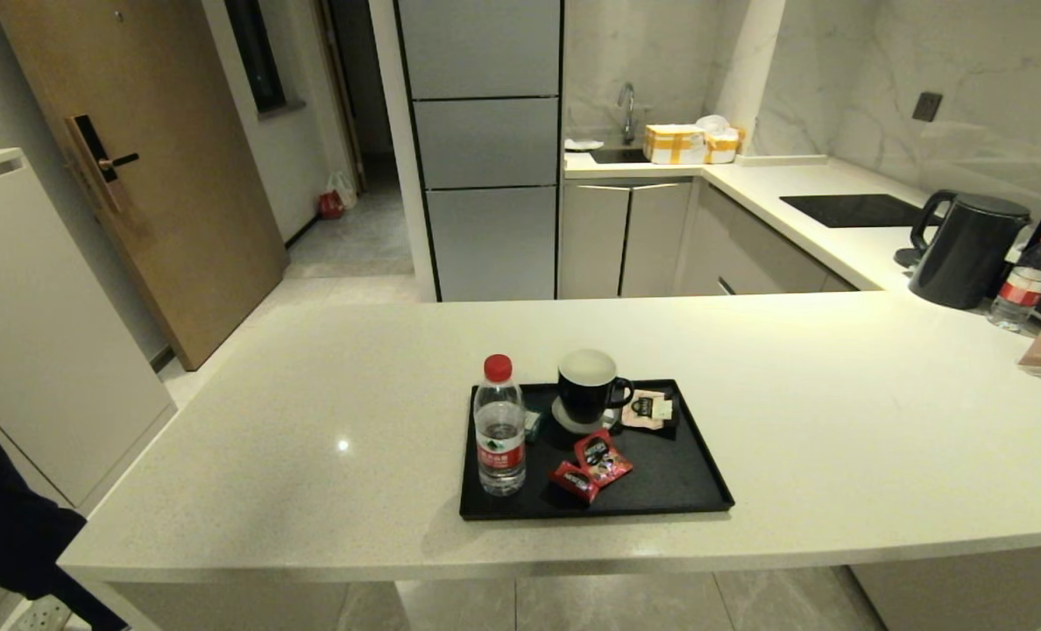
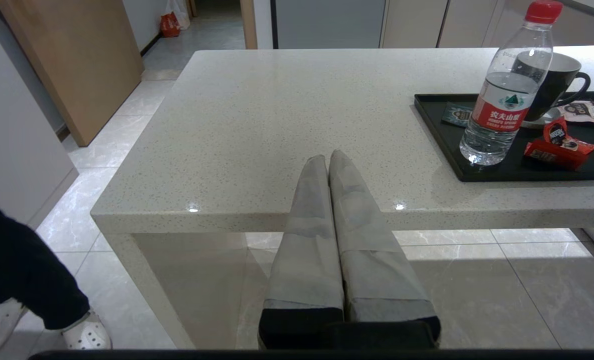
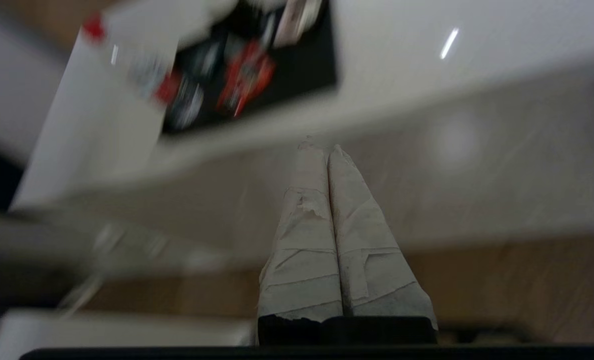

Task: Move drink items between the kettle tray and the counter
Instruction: Pick up the tea bag

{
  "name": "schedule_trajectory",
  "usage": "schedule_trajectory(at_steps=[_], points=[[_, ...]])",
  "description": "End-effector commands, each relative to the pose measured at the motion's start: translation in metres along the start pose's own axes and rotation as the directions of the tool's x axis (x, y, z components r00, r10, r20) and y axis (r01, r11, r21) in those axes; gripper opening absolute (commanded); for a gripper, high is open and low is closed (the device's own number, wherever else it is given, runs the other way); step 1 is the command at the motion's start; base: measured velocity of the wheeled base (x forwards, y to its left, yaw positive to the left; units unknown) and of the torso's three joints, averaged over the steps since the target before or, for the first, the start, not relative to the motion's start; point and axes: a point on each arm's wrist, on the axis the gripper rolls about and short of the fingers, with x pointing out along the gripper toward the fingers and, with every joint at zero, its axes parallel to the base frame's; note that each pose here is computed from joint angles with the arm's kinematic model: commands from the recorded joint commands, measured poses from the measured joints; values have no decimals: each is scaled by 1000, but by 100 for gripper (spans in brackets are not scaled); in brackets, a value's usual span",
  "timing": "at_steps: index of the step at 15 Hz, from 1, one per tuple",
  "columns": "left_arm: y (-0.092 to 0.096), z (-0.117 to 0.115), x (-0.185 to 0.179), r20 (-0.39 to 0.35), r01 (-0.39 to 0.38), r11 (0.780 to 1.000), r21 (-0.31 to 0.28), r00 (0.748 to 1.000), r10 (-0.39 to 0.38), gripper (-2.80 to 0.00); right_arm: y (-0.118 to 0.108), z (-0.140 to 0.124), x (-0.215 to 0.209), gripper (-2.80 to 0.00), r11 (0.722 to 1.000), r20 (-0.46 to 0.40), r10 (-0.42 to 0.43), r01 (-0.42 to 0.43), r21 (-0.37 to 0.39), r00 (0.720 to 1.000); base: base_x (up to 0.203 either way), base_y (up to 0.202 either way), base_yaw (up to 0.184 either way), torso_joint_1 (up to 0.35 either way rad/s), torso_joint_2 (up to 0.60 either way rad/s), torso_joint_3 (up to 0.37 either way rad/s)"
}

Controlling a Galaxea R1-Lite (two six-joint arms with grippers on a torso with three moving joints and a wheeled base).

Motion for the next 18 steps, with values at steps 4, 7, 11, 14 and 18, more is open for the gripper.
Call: schedule_trajectory(at_steps=[4,7,11,14,18], points=[[0,-3,1,-10,0,1000,0,1000,0,-280,3,26,65,-280,974,-427,172,-87,211,888,0,0,0,0,0,0],[0,-3,1,-10,0,1000,0,1000,0,-280,-3,36,118,-280,967,-449,212,-119,225,868,0,0,0,0,0,0],[0,-3,1,-10,0,1000,0,1000,0,-280,-13,29,185,-280,972,-538,212,-122,199,816,0,0,0,0,0,0],[0,-3,1,-10,0,1000,0,1000,0,-280,-17,25,239,-280,984,-607,179,-128,127,774,0,0,0,0,0,0],[0,-3,1,-10,0,1000,0,1000,0,-280,16,28,307,-280,977,-651,159,-212,-3,743,0,0,0,0,0,0]])
